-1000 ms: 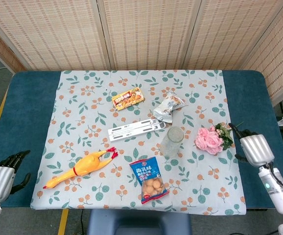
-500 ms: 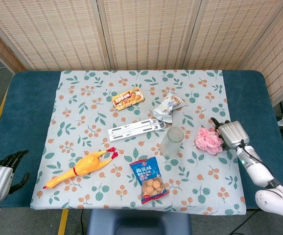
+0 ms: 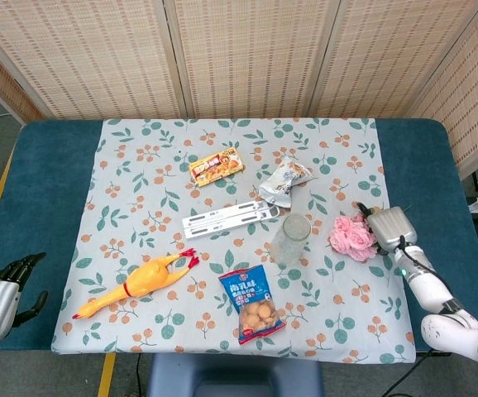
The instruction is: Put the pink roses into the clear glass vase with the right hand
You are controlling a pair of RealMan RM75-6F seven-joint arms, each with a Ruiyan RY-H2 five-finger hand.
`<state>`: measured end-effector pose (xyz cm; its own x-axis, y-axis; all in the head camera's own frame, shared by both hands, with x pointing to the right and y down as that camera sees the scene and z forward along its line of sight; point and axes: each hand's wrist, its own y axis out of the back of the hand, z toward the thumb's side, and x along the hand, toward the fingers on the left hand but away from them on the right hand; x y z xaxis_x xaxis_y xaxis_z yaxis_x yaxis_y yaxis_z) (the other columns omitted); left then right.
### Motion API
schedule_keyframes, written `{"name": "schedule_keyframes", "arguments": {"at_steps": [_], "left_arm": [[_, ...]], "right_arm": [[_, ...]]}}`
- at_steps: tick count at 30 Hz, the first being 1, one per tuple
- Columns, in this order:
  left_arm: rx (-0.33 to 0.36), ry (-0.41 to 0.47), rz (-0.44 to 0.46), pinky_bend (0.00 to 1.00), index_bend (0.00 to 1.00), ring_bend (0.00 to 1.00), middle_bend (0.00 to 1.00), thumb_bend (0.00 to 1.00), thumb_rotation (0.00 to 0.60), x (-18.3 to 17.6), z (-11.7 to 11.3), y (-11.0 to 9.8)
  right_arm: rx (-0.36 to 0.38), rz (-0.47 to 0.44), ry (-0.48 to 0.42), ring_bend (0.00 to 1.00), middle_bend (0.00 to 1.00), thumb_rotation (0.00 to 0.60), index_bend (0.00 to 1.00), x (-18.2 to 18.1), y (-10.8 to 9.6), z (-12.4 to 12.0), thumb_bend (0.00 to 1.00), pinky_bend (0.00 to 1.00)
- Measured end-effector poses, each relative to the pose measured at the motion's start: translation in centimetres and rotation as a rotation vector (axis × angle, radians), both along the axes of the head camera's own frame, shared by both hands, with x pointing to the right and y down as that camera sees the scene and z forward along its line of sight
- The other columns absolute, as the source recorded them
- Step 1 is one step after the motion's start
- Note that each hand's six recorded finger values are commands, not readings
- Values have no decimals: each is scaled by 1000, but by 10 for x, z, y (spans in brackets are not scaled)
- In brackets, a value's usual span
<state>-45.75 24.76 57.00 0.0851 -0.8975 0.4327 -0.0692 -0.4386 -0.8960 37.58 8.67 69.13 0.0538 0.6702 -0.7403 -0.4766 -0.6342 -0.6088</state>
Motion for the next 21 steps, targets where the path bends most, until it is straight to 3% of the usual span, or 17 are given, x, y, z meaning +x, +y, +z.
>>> {"name": "schedule_keyframes", "arguments": {"at_steps": [8,17,20,21], "left_arm": [[-1,0,3,454,164,272,229,371,600,1,0,0],[0,2,2,455,164,277,229,371,600,0,0,0],[2,3,3,455,164,281,229,371,600,0,-1,0],[2,4,3,455,164,281,229,371,600,0,-1,0]], "right_arm": [[-21,17,78,702,760,600,0,11,2,13,34,912],[-79,-1,91,778,827,600,25,4,12,33,34,985],[-77,-19,103,804,851,600,77,3,14,36,34,999],[-73,-24,108,821,866,600,139,3,14,37,34,1000]]}}
